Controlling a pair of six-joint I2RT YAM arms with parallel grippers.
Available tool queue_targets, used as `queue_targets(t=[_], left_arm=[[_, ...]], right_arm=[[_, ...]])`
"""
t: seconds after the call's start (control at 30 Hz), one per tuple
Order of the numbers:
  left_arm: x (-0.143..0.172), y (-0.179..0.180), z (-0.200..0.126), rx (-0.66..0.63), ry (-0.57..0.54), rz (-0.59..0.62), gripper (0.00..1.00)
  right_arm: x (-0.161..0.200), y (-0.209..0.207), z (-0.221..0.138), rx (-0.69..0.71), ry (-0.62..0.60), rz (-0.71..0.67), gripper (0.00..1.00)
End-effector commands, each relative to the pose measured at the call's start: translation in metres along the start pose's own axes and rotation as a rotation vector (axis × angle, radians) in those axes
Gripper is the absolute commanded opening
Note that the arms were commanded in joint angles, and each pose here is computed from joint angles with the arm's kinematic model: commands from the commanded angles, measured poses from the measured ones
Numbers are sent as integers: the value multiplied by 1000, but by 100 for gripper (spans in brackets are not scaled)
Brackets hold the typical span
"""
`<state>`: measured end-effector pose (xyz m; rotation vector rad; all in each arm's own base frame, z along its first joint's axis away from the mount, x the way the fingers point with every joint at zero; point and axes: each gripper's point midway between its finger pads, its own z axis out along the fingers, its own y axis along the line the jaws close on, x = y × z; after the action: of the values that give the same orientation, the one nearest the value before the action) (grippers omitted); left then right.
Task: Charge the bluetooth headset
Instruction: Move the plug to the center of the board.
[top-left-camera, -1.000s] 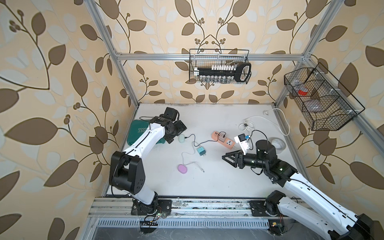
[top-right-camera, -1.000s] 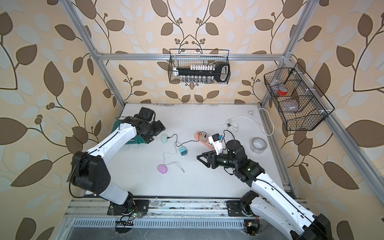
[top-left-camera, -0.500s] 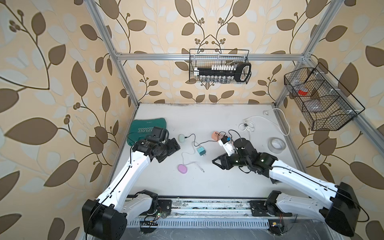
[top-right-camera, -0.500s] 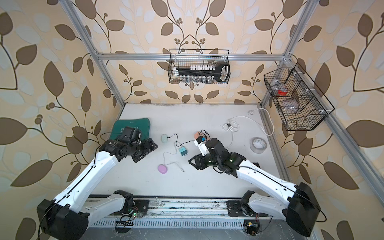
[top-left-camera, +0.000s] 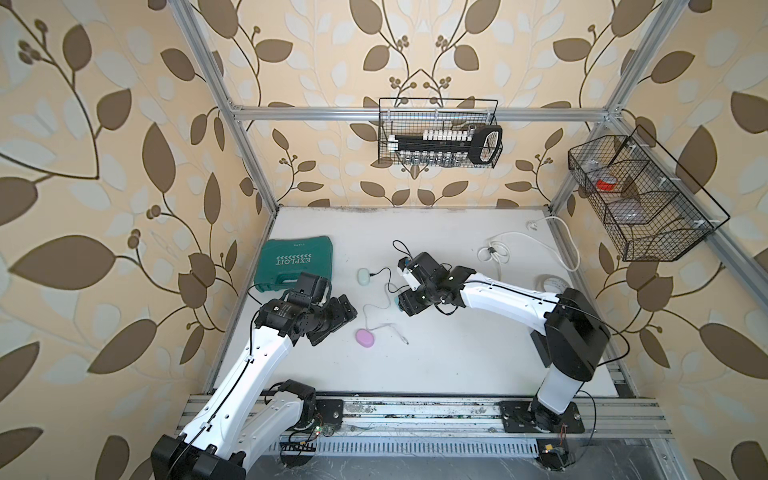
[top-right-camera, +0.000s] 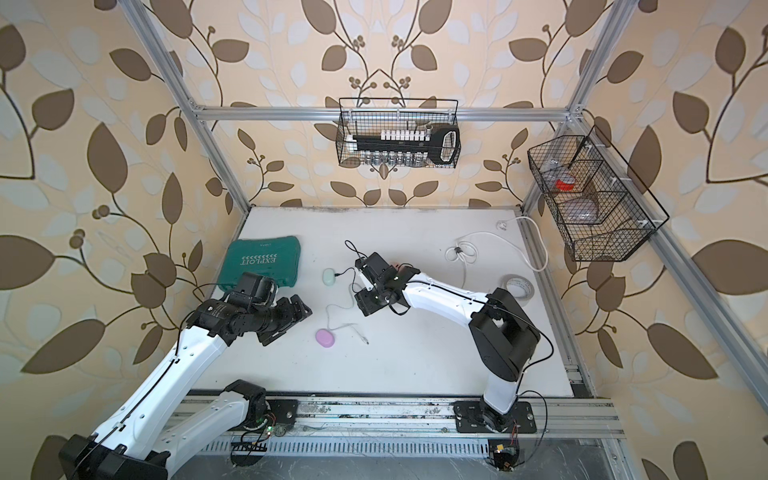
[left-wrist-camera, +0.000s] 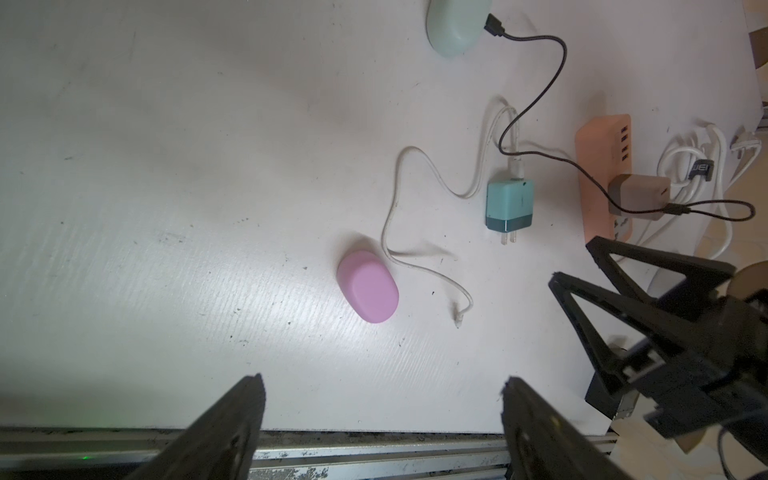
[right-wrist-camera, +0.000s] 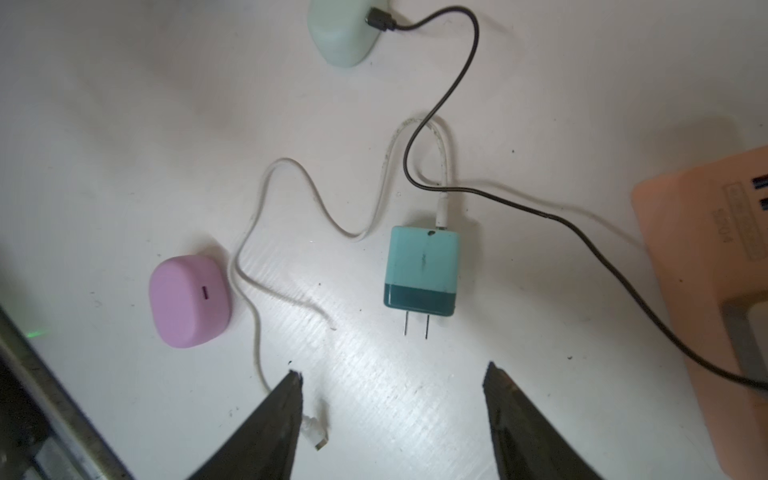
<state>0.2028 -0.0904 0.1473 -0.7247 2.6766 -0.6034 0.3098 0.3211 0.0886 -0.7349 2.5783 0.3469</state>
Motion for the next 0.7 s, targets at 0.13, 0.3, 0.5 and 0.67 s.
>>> queue_targets(t=[0.13, 0.3, 0.5, 0.67], left_arm=[[-2, -6, 6, 17, 29, 18, 91], [-2, -7, 9, 16, 35, 14, 91], [-2, -6, 12, 8, 42, 12, 91], [-2, -6, 13, 8, 46, 5, 91]], right_arm=[[-6, -5, 27, 78, 84, -93, 71], [-5, -3, 44, 70, 118, -92, 70], [-3, -4, 57, 72, 144, -93, 66], [1, -5, 66, 62, 162, -86, 62]])
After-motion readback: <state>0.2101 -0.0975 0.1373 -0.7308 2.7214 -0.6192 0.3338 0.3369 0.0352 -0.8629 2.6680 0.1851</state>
